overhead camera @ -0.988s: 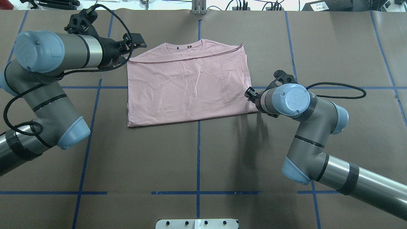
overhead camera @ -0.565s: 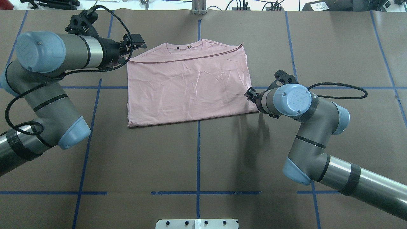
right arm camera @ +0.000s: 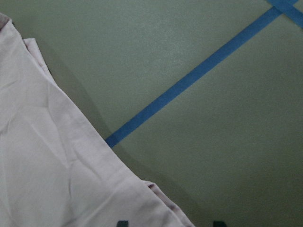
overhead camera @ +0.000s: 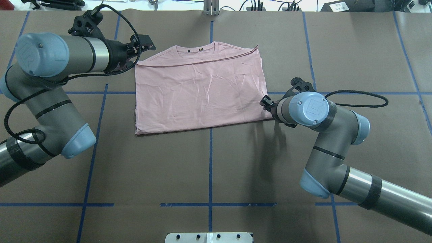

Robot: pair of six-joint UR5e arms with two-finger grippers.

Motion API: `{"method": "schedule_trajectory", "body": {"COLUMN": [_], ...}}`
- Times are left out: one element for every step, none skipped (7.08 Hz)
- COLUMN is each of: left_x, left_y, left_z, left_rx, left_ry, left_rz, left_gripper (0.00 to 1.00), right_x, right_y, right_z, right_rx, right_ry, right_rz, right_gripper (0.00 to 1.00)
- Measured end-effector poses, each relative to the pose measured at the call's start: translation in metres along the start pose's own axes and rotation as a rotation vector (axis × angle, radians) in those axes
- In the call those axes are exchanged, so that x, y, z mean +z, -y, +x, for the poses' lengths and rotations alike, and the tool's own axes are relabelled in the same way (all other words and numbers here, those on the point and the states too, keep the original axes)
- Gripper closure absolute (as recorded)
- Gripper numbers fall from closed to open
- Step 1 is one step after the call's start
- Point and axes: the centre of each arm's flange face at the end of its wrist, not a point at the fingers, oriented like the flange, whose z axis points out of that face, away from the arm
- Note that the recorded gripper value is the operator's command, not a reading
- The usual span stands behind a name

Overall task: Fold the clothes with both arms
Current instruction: 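Lower the right gripper onto the folded shirt's corner nearest it, then drag the folded shirt with the right gripper toward the robot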

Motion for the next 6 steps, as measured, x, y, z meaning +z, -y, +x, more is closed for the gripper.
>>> {"method": "schedule_trajectory", "body": {"left_x": [-0.001, -0.002, -0.002, -0.003, -0.003, -0.004], "left_y": [0.0, 0.0, 0.0, -0.001, -0.001, -0.001], "left_z": [0.0, 0.001, 0.002, 0.002, 0.003, 0.003], "left_rx": [-0.002, -0.004, -0.007, -0.01, -0.02, -0.03], "left_ry": [-0.003, -0.006, -0.008, -0.01, -0.011, -0.013], "left_rz": [0.0, 0.0, -0.001, -0.001, -0.001, -0.003], "left_gripper": [0.0, 0.0, 0.0, 0.0, 0.0, 0.0], "right_x": [0.0, 0.0, -0.003, -0.009, -0.028, -0.058], "right_y": [0.0, -0.001, 0.0, -0.001, -0.003, -0.01], "right_z": [0.0, 0.0, -0.001, -0.002, -0.001, 0.004], "right_rx": [0.0, 0.0, 0.0, 0.001, 0.001, -0.002], "right_ry": [0.0, 0.0, 0.003, 0.012, 0.024, 0.022], "right_rz": [-0.001, -0.003, -0.006, -0.014, -0.037, -0.07], "right_gripper": [1.0, 1.0, 1.0, 1.0, 1.0, 1.0]}}
